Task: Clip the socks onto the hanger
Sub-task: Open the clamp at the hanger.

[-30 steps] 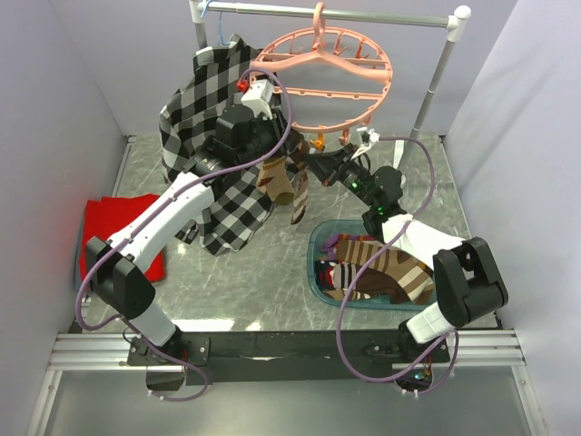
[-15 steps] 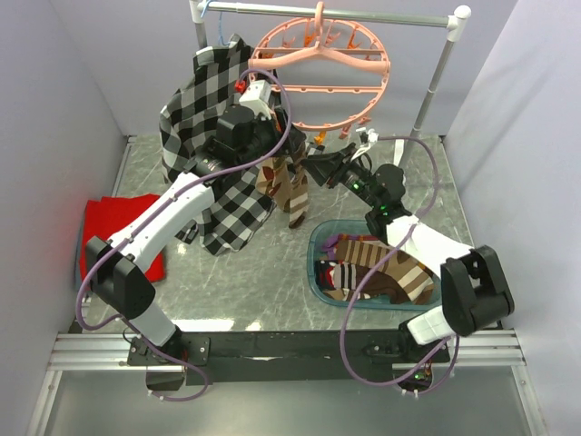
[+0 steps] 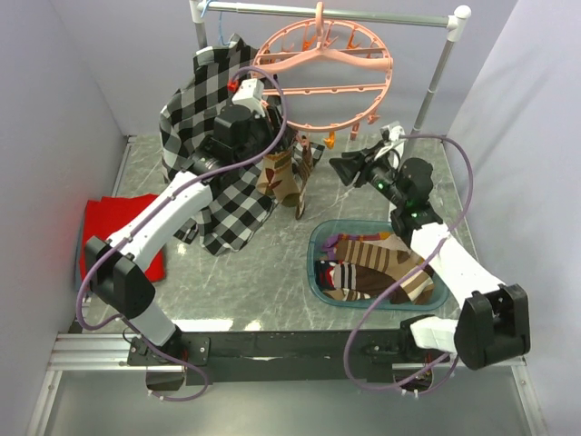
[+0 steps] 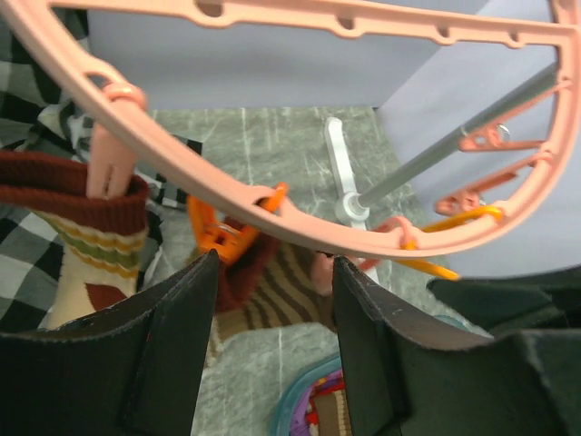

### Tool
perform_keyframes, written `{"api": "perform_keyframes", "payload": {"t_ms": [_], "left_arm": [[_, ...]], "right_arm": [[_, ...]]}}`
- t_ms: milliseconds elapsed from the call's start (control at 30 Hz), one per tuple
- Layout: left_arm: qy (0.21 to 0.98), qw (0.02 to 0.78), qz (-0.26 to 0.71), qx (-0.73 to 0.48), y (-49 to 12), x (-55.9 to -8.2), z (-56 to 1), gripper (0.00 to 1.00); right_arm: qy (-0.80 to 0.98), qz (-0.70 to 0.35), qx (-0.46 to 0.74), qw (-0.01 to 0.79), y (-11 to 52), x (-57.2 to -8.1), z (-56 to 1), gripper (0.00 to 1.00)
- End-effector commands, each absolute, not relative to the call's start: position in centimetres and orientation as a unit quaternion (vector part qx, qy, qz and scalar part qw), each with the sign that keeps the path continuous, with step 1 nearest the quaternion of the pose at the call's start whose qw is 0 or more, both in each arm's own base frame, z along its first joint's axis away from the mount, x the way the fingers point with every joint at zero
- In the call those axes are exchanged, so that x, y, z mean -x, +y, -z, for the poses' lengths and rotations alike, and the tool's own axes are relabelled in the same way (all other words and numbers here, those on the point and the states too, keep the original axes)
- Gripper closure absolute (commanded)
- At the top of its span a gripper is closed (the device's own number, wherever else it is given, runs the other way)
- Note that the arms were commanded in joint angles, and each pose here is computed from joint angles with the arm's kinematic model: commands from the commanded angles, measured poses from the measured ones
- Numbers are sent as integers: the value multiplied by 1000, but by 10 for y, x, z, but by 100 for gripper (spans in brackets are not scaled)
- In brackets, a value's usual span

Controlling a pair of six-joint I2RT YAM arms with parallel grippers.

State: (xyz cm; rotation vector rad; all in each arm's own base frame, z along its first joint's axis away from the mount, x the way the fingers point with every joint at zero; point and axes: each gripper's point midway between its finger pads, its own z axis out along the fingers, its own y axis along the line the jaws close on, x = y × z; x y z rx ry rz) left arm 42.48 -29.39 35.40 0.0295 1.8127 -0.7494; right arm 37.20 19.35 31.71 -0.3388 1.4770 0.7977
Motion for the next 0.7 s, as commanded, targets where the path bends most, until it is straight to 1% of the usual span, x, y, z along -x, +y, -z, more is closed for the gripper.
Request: {"api": "perform_keyframes", "payload": {"t_ms": [0,167,300,533,667], "left_arm": [[761,574,303,-9,-284,-429,-365,42],[761,577,296,-5,-274,-429,-370,42],[757,577,306,-14,-271,-418,-380,42],[755,562,337,-30,-270,-387,-389,33],[748,553,364,-45,-278,-364,-396,31]], "right_arm": [[643,-349,172,660,185,-383,-336,46],[624,-365,183,666,188,-394,-352,46],[612,-388,191,662,197,-398,-359,46],[603,-403,188,662,205,-409,-364,47],[597,-397,183,673,209,-414,-368,48]]}}
